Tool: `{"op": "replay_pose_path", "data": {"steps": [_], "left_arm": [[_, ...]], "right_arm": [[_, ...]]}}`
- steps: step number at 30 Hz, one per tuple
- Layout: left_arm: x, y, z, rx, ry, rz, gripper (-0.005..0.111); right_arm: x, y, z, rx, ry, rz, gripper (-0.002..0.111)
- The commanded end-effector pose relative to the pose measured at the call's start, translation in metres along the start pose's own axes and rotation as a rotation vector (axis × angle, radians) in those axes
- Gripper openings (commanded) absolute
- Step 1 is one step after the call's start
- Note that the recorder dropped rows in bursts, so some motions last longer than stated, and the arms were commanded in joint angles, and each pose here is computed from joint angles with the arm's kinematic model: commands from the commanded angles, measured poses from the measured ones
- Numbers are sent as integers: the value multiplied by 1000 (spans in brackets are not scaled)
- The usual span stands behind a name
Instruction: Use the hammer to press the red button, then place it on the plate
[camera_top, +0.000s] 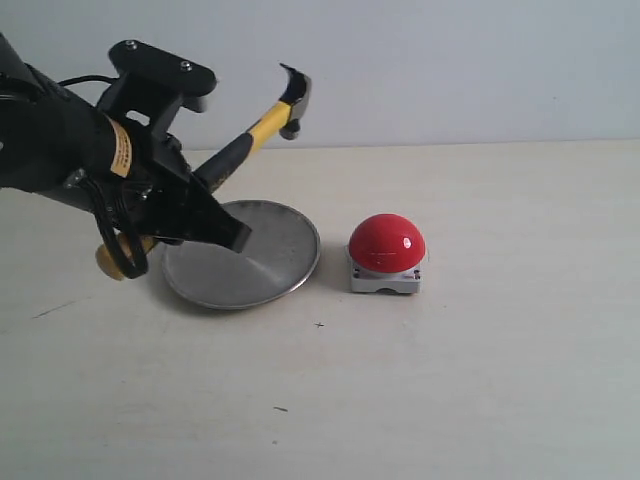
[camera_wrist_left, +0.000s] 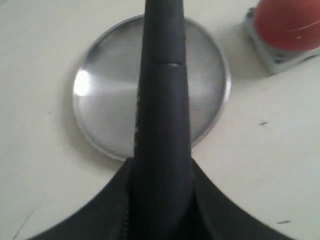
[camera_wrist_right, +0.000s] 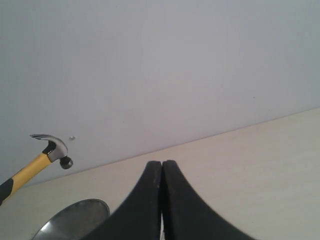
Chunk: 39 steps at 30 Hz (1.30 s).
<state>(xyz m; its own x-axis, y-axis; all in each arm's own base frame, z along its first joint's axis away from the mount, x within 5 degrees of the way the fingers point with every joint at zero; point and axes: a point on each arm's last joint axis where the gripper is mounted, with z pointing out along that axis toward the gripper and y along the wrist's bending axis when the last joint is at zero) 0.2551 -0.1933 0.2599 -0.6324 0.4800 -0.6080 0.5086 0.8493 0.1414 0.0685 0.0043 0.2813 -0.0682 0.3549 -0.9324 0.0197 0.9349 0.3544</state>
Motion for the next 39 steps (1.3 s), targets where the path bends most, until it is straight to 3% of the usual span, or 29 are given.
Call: {"op": "replay_pose_path", "data": {"steps": [1,13,21,33,39], "left_arm": [[-14,-30,-16,123,-133,6,0],[-11,-58,18,253,-97,-179,0],[-5,-83,21,294,-89,-118,0],[-4,-84,21,296,-77,-126,0],[8,-83,26,283,-34,-116,0]], "right_arm": [[1,0,-1,-2,-3,-1,0],[1,0,-1,-2,-3,-1,0],[1,0,-1,-2,-3,-1,0],[1,0,-1,-2,-3,-1,0],[1,0,-1,-2,-3,-1,0]]}}
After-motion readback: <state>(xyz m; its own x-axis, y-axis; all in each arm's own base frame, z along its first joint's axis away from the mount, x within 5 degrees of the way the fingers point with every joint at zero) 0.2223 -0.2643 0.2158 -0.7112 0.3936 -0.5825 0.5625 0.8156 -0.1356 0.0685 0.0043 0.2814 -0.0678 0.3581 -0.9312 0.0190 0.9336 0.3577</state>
